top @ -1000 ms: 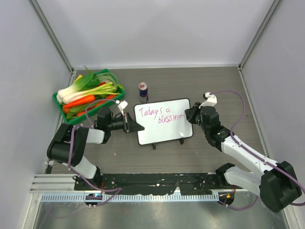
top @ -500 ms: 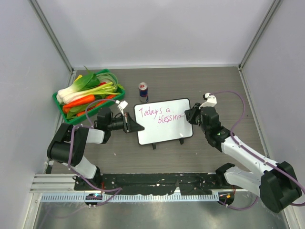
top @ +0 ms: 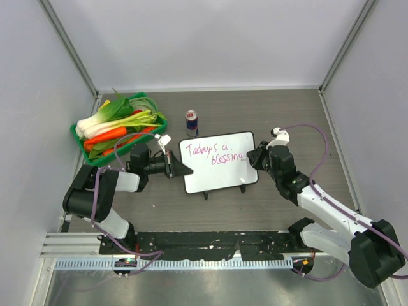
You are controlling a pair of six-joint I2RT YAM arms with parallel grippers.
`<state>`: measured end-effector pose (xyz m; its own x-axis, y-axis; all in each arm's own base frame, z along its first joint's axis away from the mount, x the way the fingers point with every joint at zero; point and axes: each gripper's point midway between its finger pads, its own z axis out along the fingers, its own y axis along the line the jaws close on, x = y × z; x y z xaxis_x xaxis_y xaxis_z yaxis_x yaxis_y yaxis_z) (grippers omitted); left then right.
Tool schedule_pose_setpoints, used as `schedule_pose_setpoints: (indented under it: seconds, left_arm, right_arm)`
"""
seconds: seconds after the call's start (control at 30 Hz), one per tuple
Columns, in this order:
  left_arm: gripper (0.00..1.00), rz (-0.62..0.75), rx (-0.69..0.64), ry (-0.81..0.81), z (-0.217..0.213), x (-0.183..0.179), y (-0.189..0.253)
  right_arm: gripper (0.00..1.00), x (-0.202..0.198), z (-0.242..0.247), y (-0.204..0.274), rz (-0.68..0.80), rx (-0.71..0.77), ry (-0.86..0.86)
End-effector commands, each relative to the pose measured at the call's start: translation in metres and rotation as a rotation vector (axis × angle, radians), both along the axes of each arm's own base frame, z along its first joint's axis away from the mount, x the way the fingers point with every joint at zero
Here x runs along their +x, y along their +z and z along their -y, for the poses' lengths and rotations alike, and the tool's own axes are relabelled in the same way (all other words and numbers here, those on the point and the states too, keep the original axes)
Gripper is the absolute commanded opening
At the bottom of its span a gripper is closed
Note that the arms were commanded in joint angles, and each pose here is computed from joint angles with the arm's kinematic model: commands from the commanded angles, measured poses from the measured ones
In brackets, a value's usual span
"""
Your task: Write a sentence on the whiteboard
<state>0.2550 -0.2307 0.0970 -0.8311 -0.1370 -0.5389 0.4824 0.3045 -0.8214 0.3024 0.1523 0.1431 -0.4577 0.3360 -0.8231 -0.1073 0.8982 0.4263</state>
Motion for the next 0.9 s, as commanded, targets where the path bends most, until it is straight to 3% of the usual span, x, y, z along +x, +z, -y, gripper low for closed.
schedule_pose_setpoints:
  seconds: [0.0,0.87]
  left_arm:
    - [0.0,-0.05,0.054,0.051,-0.003,0.006,-0.018]
    - [0.0,-0.048,0.053,0.05,-0.003,0.006,-0.018]
  right_arm:
    - [0.01,-0.012,0.006,-0.024,-0.07,-0.055,0.016]
    - [0.01,-0.013,-0.013,-0.023,-0.088,0.024,0.08]
